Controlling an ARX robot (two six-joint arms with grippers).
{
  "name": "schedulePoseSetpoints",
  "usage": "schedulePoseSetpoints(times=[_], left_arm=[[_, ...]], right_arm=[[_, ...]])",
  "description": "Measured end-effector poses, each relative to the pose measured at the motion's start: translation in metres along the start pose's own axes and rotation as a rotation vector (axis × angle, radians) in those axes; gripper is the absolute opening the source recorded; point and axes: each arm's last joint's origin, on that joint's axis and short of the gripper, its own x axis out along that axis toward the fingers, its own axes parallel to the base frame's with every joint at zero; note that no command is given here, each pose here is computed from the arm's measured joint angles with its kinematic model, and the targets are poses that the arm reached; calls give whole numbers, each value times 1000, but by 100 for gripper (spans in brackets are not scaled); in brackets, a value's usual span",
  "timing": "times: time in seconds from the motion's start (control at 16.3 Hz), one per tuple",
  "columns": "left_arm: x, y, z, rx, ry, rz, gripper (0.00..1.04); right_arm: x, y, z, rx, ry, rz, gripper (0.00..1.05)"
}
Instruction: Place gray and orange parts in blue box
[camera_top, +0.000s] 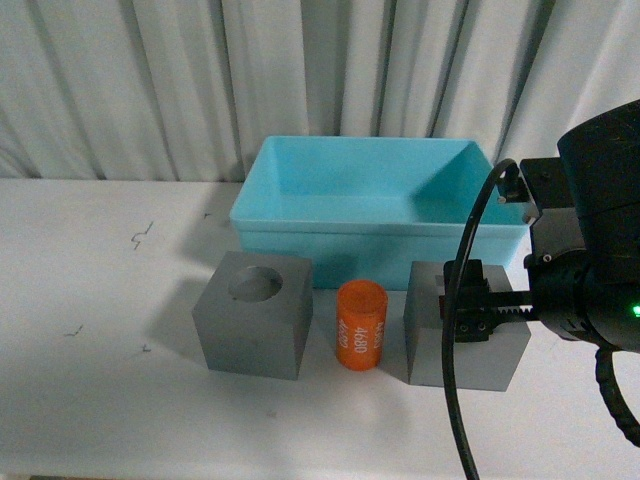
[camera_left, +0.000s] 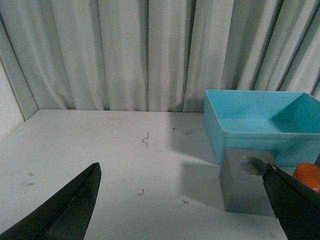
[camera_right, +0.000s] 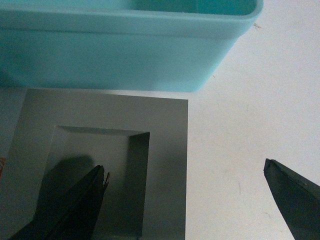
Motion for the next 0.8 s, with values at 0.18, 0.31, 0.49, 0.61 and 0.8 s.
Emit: schedulePoseSetpoints(times=[0.18,0.31,0.49,0.61,0.8], left_arm=[[0,0,0,0,0,0,98],[0,0,0,0,0,0,98],[0,0,0,0,0,0,98],[0,0,0,0,0,0,98],[0,0,0,0,0,0,98]], right_arm=[[6,2,2,18,4,-5,98],[9,3,1,42,10,-7,98],[9,2,-1,93,33,-11,70],[7,1,-5,138,47,-5,23],[3,-8,-6,170,54,-7,19]])
